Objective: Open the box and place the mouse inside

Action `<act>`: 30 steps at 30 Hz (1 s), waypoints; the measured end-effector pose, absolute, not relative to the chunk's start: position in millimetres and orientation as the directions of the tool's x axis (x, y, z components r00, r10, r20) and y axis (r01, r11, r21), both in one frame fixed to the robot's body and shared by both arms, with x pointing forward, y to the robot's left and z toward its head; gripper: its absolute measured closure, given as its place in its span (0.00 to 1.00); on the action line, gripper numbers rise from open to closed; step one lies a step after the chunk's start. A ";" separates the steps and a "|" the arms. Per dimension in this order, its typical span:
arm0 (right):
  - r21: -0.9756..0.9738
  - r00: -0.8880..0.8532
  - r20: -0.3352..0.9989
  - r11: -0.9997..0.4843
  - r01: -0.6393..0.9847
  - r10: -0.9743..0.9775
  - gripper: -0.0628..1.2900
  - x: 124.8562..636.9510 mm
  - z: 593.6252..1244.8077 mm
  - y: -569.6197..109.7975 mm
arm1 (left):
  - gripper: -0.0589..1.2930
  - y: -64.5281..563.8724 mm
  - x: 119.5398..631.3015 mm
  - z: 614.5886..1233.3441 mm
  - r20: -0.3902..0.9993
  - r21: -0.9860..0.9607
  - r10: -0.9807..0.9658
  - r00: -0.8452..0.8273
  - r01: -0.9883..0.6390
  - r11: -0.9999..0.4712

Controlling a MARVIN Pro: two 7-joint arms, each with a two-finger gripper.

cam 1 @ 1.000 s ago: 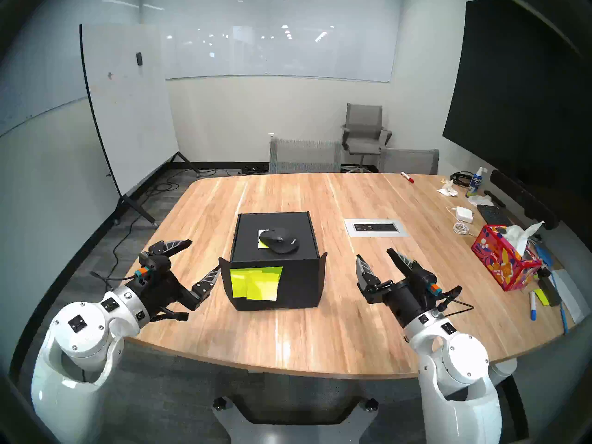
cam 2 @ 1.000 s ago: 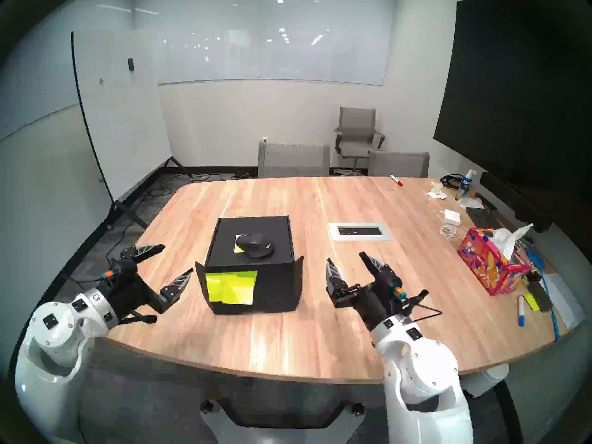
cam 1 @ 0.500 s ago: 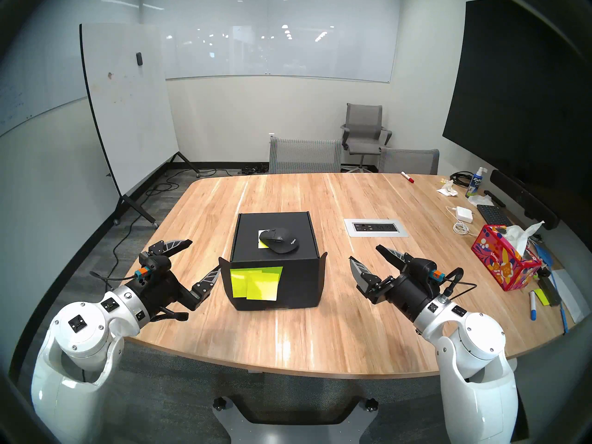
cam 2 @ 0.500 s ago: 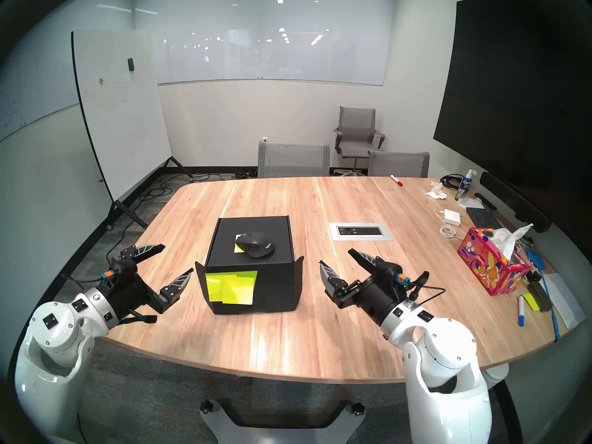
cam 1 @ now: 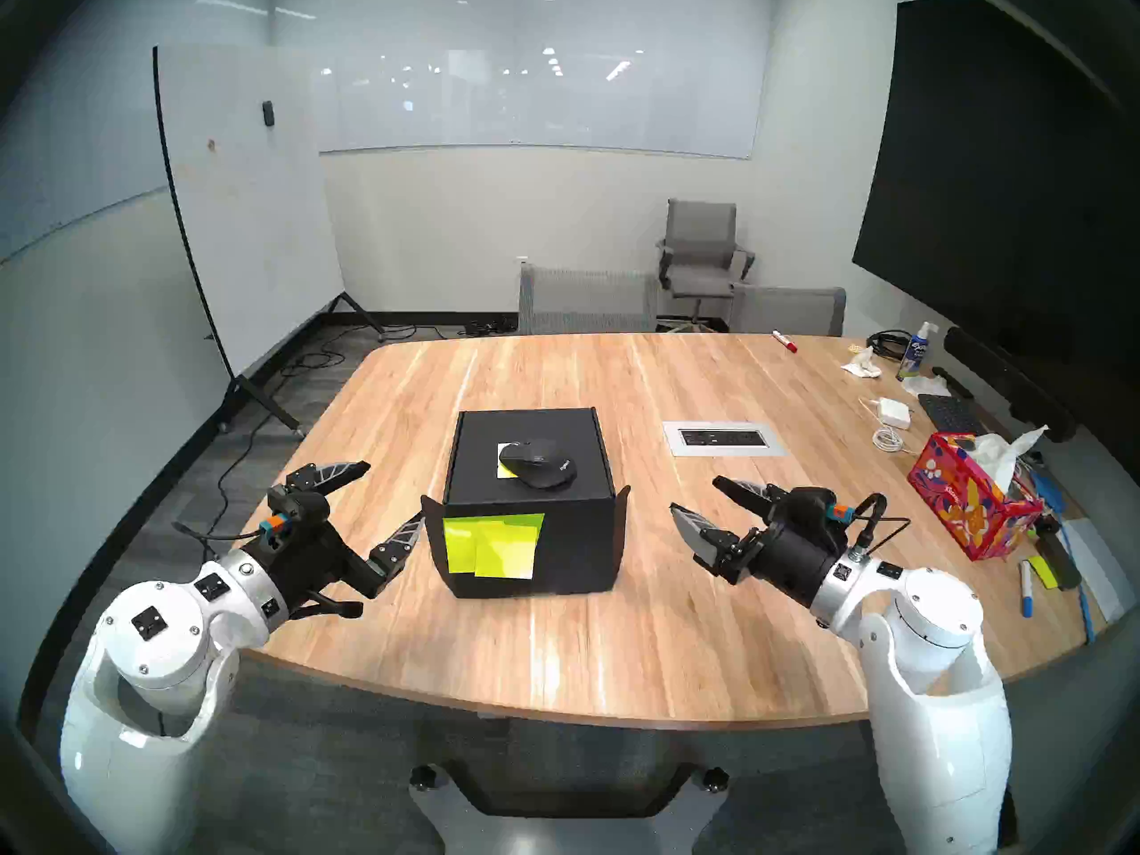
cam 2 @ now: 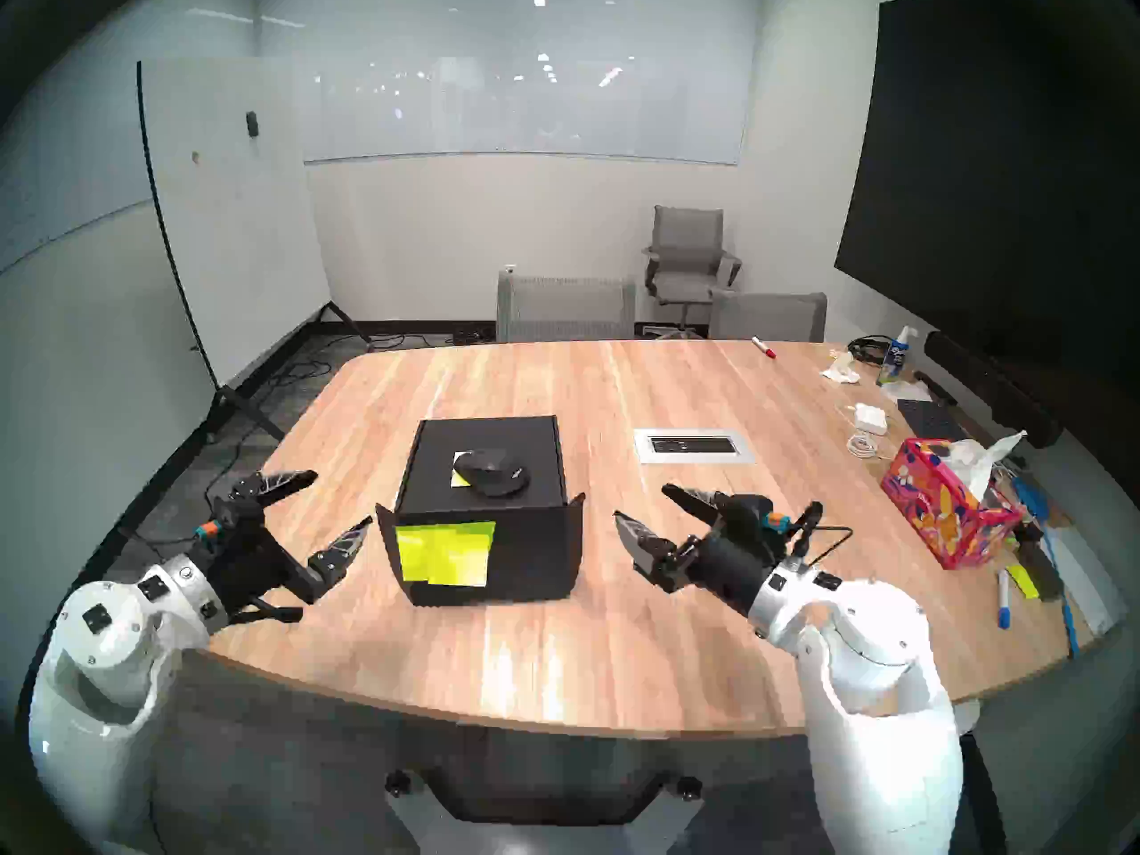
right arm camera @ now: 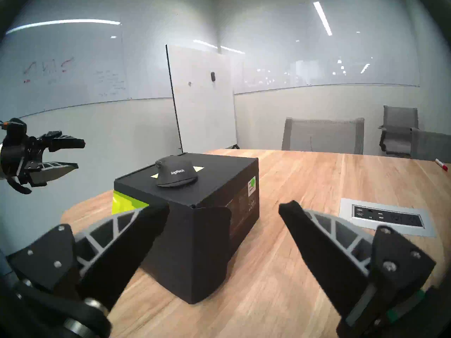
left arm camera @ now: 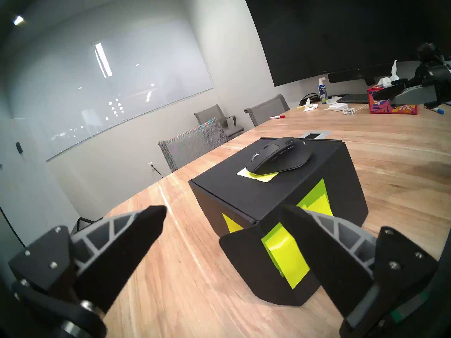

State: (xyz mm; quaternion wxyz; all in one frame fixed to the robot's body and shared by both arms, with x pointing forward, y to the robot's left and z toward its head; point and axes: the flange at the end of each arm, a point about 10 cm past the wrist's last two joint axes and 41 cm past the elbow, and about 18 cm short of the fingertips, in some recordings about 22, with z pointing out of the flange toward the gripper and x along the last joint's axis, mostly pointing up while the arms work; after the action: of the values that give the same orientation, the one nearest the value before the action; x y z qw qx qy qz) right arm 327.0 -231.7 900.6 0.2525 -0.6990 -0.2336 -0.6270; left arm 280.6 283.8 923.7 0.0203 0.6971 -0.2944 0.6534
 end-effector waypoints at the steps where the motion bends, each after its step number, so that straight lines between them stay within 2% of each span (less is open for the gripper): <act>1: -0.057 0.105 0.994 -0.756 0.652 0.015 0.05 328.2 902.3 -231.9 | 0.02 283.8 280.6 923.7 0.923 -0.356 -0.384 -0.027 -0.437 -0.826; 15: -0.085 0.124 0.992 -0.619 0.781 0.020 0.05 337.1 919.0 -223.9 | 0.02 283.8 280.6 923.7 0.923 -0.357 -0.384 -0.028 -0.437 -0.826; 30: -0.135 0.179 0.983 -0.556 0.820 0.026 0.05 357.1 918.3 -225.6 | 0.02 283.8 280.7 923.7 0.923 -0.357 -0.384 -0.028 -0.437 -0.825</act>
State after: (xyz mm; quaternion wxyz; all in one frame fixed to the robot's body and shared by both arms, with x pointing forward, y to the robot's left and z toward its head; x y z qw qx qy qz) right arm 357.1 -225.6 918.3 0.3544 -0.6813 -0.3105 -0.5602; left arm 280.7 283.8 923.7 0.0202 0.6969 -0.2947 0.6534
